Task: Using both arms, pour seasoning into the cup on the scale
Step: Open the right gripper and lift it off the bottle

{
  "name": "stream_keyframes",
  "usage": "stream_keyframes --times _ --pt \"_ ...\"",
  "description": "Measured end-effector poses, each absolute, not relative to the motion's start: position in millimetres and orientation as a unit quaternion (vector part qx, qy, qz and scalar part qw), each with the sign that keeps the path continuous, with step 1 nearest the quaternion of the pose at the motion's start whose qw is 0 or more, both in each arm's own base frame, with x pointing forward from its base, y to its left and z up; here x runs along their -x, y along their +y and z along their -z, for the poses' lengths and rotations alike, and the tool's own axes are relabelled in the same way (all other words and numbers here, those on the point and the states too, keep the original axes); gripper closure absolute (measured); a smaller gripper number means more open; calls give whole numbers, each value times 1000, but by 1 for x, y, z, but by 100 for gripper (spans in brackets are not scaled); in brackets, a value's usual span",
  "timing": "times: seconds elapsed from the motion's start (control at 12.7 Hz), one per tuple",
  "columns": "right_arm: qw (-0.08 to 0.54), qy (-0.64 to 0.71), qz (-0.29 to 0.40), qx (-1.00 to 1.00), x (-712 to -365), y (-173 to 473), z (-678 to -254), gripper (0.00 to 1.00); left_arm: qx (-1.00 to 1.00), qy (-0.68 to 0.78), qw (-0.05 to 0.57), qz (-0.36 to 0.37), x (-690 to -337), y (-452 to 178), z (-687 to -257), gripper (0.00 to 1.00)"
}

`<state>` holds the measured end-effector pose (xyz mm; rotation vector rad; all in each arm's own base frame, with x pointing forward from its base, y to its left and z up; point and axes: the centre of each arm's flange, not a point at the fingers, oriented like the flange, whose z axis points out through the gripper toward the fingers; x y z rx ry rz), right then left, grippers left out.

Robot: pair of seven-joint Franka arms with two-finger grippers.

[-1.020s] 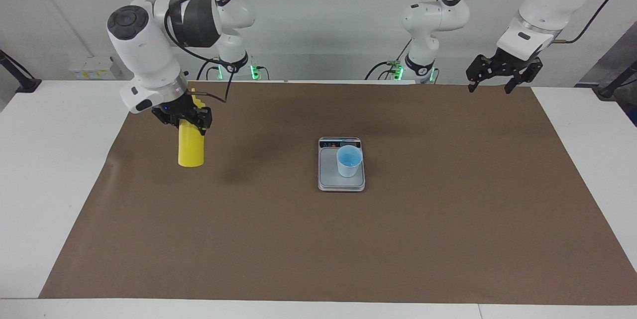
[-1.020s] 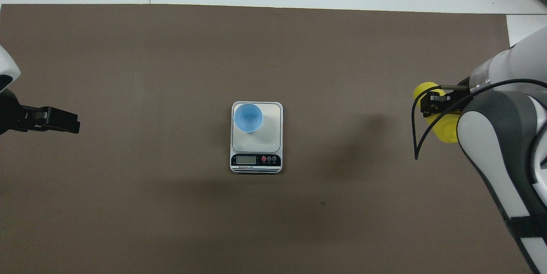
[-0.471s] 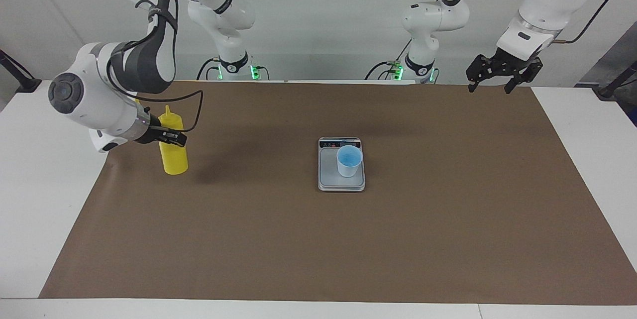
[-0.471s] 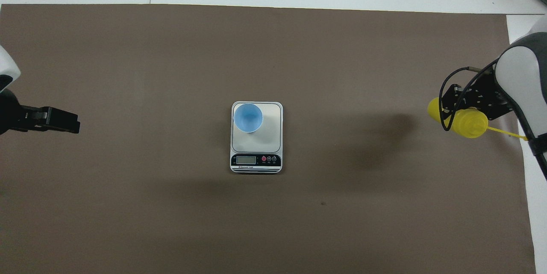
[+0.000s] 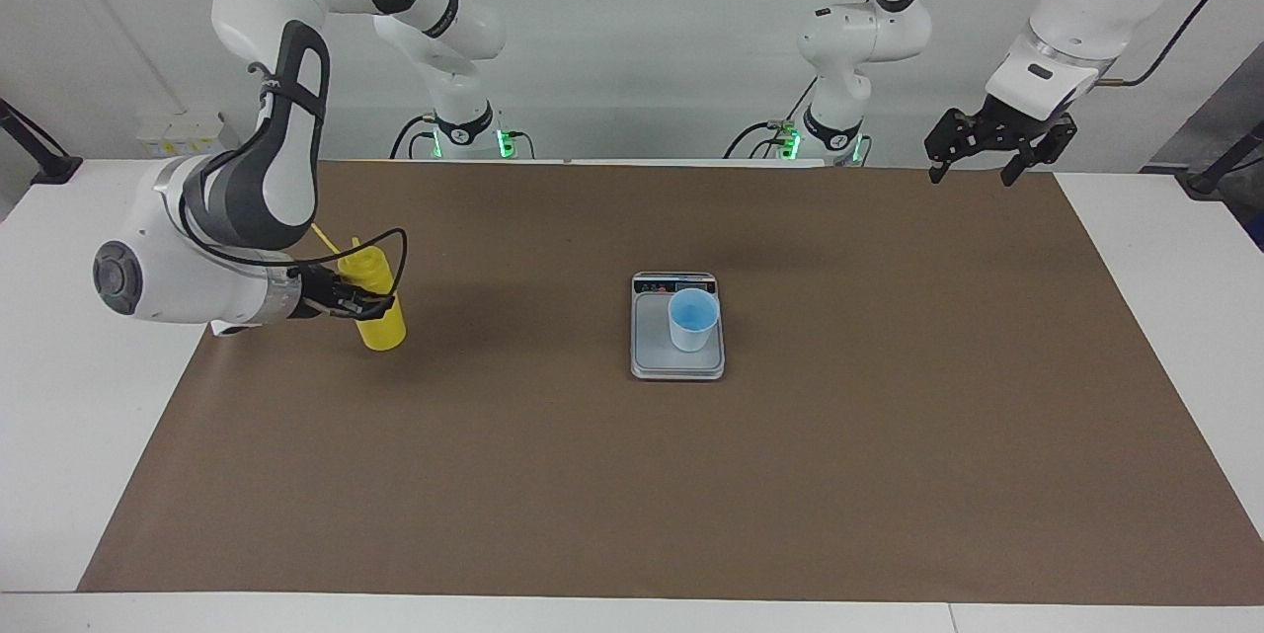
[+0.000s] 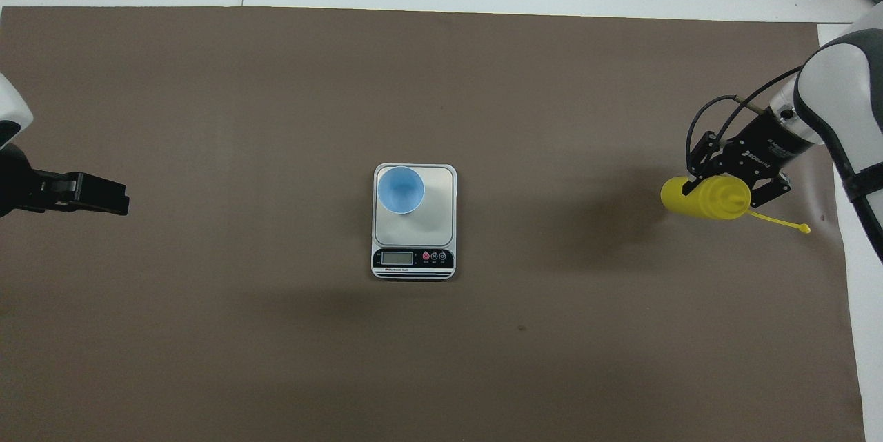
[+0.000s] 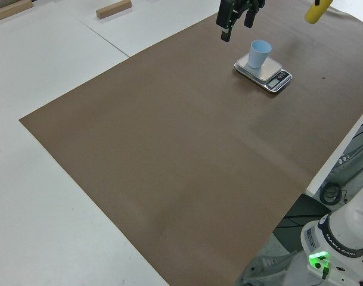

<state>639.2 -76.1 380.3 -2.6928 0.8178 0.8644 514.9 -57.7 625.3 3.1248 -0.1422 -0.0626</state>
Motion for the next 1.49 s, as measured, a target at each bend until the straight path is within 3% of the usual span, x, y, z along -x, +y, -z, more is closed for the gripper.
stream_keyframes --times 0.47,1.02,1.1,1.33,1.49 --pt "156 381 -315 855 -642 -99 -370 43 -999 -45 6 20 -515 -58 -625 0" --pt "143 471 -321 809 -641 -114 -345 48 -999 -45 6 20 -515 -58 -625 0" --pt "143 479 -317 806 -641 -116 -343 42 -999 -45 6 20 -515 -58 -625 0" --pt "141 497 -314 796 -639 -124 -335 4 -999 -45 6 20 -515 -58 -625 0" --pt "144 501 -307 796 -639 -128 -339 0 -999 -45 6 20 -515 -58 -625 0"
